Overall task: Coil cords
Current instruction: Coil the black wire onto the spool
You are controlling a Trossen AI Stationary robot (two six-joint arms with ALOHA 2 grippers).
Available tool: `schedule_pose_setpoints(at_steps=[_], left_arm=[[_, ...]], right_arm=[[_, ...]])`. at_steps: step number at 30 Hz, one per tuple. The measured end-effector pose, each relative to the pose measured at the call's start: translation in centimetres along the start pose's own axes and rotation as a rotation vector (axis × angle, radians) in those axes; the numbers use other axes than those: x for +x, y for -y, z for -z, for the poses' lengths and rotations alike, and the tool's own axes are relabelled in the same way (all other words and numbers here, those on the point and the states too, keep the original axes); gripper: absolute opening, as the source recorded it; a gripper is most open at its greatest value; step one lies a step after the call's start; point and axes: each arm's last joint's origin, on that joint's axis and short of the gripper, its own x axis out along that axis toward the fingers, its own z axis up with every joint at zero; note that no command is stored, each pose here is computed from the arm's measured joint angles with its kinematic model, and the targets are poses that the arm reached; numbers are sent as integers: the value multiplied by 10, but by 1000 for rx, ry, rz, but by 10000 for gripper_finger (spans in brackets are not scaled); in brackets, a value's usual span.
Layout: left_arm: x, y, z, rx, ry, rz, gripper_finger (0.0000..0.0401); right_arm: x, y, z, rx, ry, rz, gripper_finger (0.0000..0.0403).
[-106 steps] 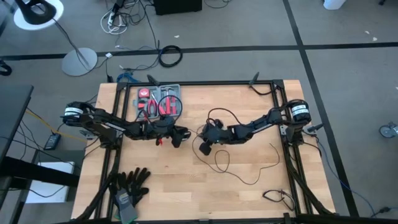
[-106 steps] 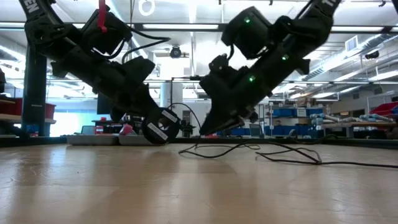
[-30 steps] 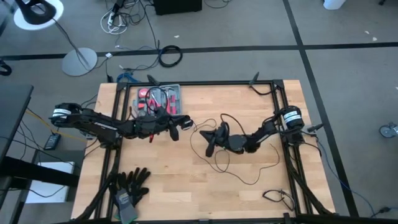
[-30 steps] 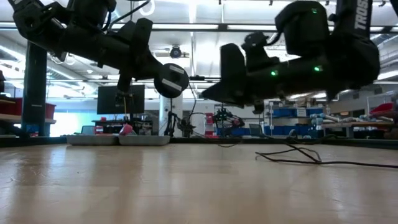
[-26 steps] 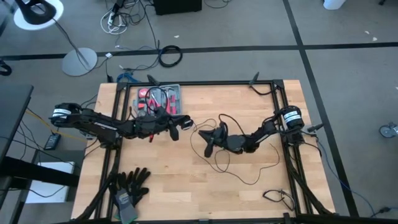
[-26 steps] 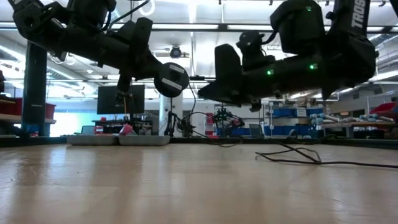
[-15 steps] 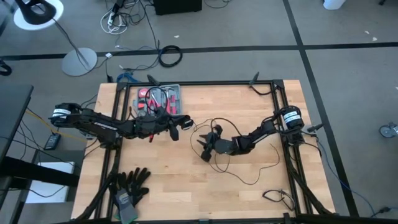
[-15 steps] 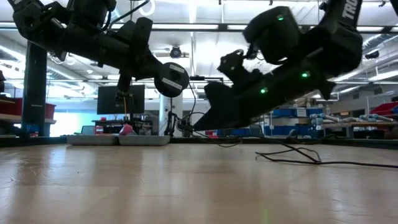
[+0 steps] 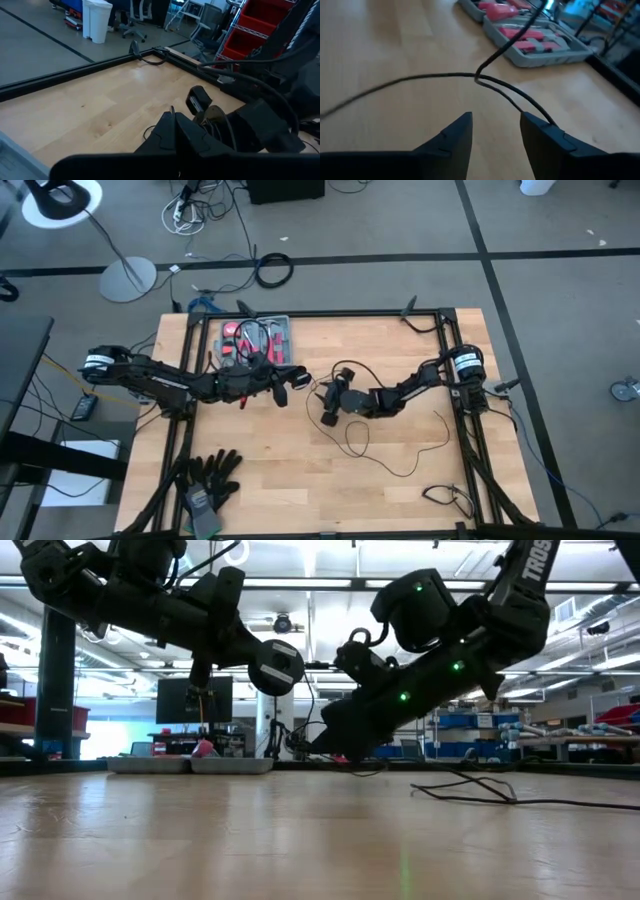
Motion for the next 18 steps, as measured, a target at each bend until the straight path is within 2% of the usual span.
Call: schedule_pose_setpoints(at_steps=[8, 11, 18], left_arm=[[0, 0, 0, -16, -3, 6, 0], [0, 0, 0, -16, -3, 6, 0], [0, 1, -1, -25, 10, 12, 0]], right_arm=[[5, 7, -1, -202, 7, -26, 126], [7, 9, 0, -217, 10, -56, 107], [15, 19, -6, -240, 15, -28, 74]])
